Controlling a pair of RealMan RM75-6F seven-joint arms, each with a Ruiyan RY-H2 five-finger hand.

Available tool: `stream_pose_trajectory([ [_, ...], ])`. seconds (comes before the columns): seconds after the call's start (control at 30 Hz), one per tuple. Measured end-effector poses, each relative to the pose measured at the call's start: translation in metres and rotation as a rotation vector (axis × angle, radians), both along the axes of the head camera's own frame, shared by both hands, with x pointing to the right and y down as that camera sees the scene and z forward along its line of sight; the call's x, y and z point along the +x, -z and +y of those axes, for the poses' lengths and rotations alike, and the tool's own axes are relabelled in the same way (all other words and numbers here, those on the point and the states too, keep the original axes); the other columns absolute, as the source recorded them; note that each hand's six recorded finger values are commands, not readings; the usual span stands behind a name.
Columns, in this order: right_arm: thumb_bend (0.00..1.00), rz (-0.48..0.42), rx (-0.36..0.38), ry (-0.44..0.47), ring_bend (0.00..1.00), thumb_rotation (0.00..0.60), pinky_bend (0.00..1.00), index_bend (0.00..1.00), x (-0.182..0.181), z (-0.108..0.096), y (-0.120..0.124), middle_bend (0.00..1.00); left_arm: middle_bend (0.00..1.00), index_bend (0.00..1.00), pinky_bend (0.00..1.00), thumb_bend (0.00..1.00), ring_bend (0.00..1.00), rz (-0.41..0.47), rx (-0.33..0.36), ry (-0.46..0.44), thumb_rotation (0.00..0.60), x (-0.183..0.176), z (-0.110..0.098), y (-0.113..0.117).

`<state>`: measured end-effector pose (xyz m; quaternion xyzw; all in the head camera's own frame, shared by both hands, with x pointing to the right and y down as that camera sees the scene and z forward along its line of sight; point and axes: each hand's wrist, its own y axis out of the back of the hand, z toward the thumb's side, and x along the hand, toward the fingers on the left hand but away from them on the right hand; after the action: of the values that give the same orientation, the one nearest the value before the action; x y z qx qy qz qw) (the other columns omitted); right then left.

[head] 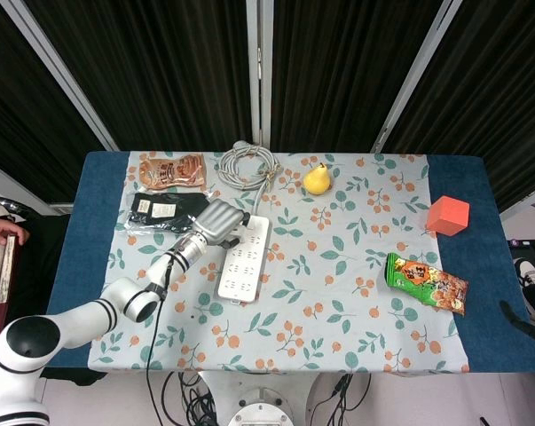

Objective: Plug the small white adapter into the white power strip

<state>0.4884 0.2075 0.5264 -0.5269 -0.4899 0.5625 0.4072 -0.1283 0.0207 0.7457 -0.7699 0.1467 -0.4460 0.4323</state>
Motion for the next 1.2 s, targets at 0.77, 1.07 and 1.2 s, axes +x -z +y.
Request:
stream_pose_trajectory([
  [0.77, 0.12, -0.006, 0.002, -0.006, 0.00, 0.600, 0.00, 0.00, 0.003, -0.001, -0.002, 0.09, 0.45, 0.33, 0.62, 0.44, 0.43, -0.017, 0.013, -0.014, 0.600, 0.004, 0.003, 0.003],
  [1.07, 0.13, -0.010, 0.007, -0.003, 0.00, 0.600, 0.00, 0.00, 0.003, -0.001, -0.001, 0.09, 0.42, 0.30, 0.60, 0.41, 0.41, -0.021, 0.016, -0.019, 0.600, 0.002, 0.006, 0.009],
  [1.2, 0.12, -0.012, 0.011, -0.004, 0.00, 0.600, 0.00, 0.00, 0.004, -0.001, 0.000, 0.09, 0.41, 0.29, 0.57, 0.39, 0.39, -0.008, 0.032, -0.011, 0.600, -0.001, 0.005, 0.018],
])
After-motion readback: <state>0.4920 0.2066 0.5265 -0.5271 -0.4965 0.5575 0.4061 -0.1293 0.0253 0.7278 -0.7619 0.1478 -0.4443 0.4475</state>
